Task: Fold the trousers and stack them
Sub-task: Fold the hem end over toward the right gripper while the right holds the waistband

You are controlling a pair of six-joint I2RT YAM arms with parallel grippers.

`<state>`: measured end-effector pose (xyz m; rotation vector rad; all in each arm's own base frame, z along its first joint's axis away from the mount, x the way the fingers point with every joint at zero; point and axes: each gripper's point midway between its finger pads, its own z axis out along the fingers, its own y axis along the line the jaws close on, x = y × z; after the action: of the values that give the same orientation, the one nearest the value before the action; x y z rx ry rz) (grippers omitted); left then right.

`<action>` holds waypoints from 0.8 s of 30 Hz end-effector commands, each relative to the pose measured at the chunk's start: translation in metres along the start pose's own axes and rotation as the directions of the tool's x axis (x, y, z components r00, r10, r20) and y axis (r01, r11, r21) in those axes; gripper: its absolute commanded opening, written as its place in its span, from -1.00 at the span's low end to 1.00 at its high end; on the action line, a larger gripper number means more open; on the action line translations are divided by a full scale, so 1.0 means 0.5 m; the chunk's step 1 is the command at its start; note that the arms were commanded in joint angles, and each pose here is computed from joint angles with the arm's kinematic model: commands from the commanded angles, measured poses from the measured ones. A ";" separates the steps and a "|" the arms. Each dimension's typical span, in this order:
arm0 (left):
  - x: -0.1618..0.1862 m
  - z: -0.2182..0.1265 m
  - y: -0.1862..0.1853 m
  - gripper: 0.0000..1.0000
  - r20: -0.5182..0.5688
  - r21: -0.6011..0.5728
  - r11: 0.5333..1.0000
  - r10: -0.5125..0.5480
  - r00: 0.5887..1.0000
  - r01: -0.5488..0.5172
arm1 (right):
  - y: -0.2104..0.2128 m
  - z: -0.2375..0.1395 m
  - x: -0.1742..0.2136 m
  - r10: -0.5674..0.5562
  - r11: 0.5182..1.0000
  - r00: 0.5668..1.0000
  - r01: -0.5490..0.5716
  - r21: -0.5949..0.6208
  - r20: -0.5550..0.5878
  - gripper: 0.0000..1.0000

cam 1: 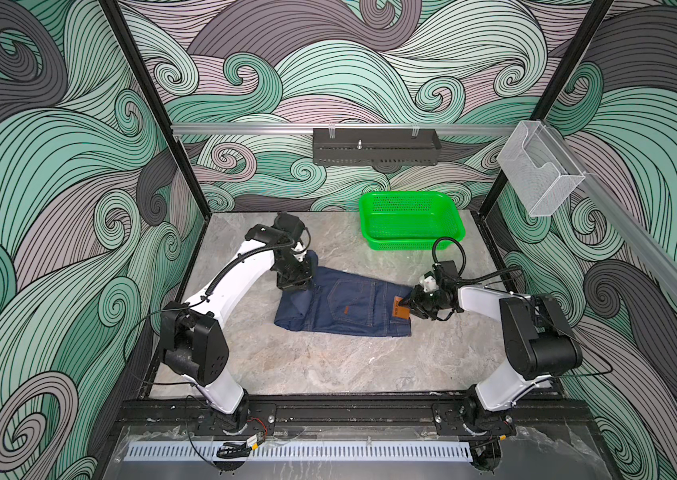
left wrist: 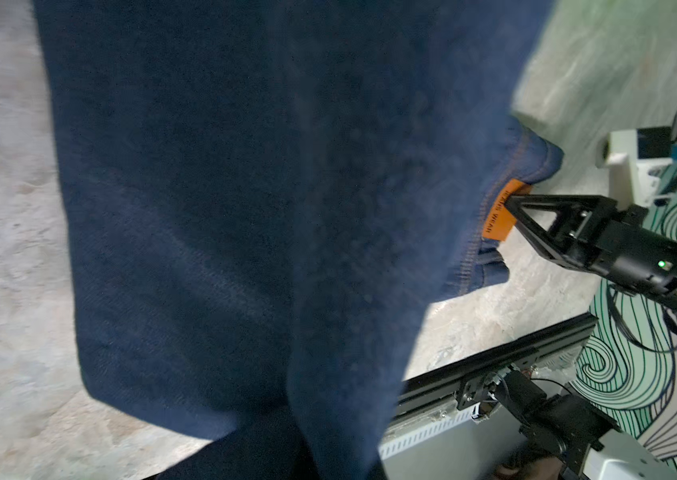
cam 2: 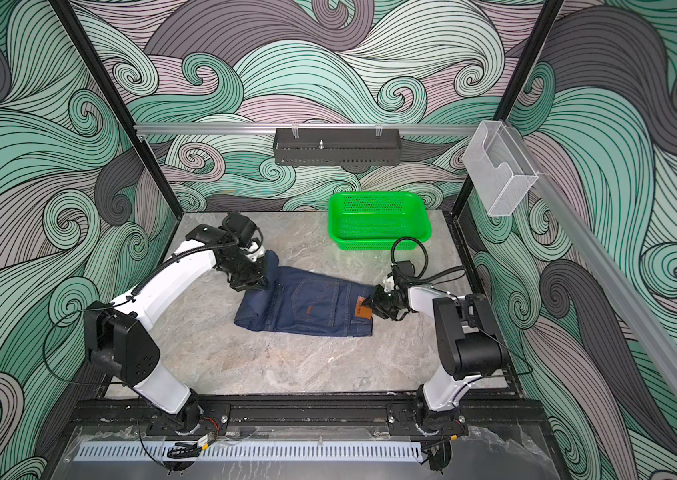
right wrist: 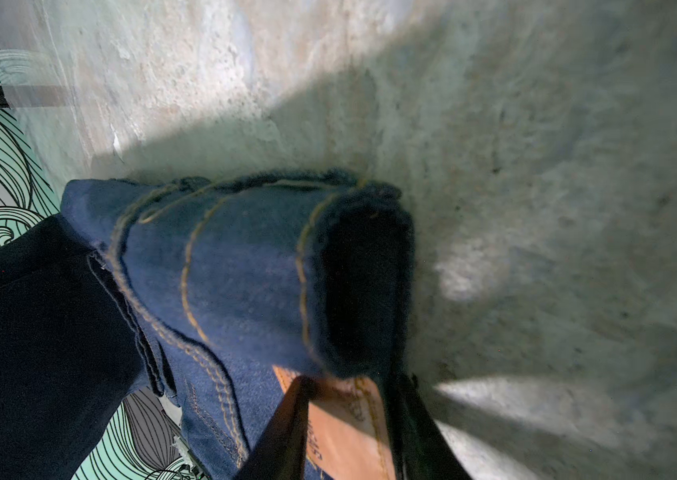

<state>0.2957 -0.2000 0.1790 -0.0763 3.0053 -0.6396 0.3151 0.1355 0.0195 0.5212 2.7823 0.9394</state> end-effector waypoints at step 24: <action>0.014 0.203 -0.335 -1.00 -0.041 0.167 0.981 0.105 0.994 -0.097 | -0.027 0.007 0.018 0.010 0.997 0.998 -0.005 0.078 -0.065 -0.30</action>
<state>0.2957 -0.3701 0.1365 0.0979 3.0305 -0.7702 0.3141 0.1344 0.0196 0.5059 2.8187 0.9156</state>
